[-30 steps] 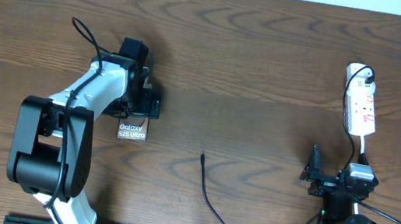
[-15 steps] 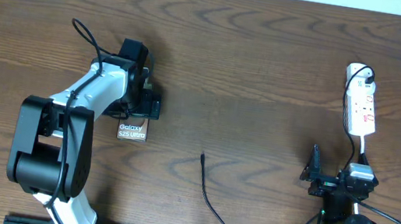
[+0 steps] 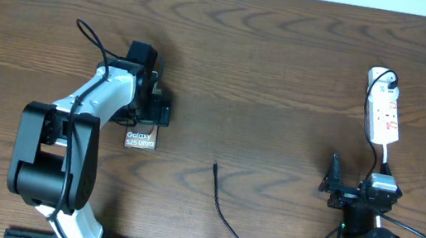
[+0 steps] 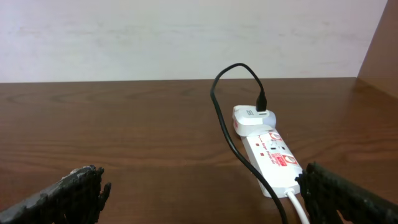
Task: Plug charger to phone and switch on socket
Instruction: 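Close the left gripper on the phone's long edges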
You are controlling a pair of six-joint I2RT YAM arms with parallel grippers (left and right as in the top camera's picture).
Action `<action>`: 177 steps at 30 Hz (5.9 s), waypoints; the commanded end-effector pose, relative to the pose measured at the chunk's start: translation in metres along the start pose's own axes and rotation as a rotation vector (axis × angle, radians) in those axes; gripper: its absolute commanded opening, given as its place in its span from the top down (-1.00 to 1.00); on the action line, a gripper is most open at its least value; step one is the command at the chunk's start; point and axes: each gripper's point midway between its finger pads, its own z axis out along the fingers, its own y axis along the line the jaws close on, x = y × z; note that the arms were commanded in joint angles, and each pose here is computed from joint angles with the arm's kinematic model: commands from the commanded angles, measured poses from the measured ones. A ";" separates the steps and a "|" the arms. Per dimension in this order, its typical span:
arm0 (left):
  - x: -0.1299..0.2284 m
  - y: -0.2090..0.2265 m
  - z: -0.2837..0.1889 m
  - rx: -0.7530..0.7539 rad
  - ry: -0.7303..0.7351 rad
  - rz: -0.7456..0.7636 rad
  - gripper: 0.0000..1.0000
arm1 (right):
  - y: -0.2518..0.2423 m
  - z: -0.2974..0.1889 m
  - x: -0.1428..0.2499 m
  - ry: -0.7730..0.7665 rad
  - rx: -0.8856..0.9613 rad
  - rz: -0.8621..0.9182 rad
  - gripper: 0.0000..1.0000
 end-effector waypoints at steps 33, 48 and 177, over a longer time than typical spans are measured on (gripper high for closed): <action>0.023 -0.002 0.019 0.030 0.048 0.007 -0.96 | -0.003 0.000 0.001 0.004 0.012 0.011 -0.98; 0.024 -0.004 0.019 0.043 0.049 0.007 -0.96 | -0.003 0.000 0.001 0.004 0.012 0.012 -0.98; 0.003 -0.004 -0.002 0.031 -0.014 0.014 0.85 | -0.003 0.000 0.001 0.004 0.012 0.012 -0.98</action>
